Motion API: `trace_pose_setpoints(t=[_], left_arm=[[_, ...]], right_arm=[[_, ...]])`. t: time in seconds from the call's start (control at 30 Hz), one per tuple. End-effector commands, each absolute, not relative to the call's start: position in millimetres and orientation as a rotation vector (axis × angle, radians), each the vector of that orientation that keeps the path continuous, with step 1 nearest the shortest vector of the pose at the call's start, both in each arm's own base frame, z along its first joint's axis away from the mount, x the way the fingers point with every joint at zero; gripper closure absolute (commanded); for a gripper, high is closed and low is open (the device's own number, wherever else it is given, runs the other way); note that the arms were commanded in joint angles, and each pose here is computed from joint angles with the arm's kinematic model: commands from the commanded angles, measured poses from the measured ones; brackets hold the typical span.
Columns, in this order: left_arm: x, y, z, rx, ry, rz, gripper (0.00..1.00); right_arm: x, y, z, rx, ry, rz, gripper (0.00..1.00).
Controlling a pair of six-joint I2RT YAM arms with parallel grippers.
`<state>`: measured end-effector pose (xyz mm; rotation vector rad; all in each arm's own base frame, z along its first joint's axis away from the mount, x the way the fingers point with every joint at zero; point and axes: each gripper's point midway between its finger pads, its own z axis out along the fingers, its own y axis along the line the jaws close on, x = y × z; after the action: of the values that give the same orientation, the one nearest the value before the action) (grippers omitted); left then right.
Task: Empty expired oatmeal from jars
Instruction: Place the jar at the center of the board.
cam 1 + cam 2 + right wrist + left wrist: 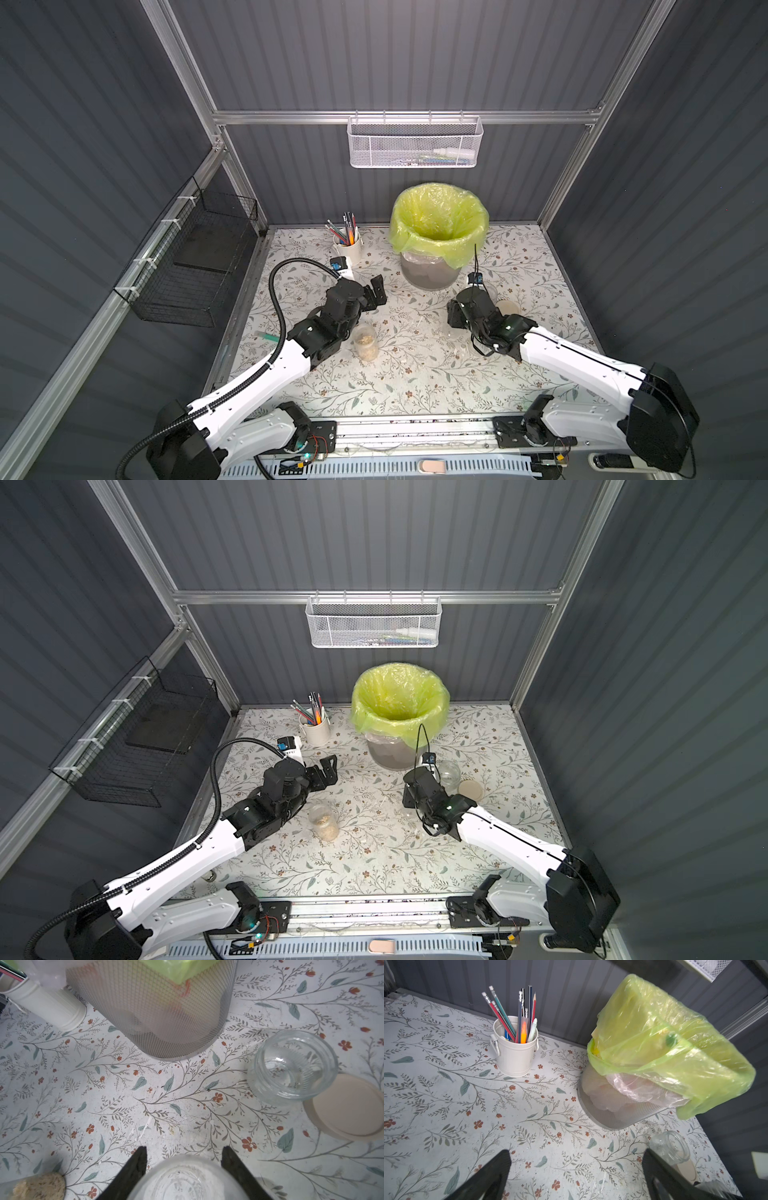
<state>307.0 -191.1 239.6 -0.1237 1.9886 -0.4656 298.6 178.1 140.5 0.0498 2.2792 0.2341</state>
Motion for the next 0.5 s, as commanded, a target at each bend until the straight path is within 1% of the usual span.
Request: trace_pose_setpoints(t=[0.0,0.2,0.47], left_arm=[[304,-186,234,-0.114,1.995,-0.441,0.0],[300,-191,222,-0.079,2.019,-0.47,0.0],[304,-208,211,-0.017,2.06,-0.492,0.0]], right_arm=[[312,184,157,-0.024,2.171,0.184,0.56],[316,191,151,-0.104,2.12,0.158,0.54],[313,174,127,-0.115,2.091,0.06,0.54]])
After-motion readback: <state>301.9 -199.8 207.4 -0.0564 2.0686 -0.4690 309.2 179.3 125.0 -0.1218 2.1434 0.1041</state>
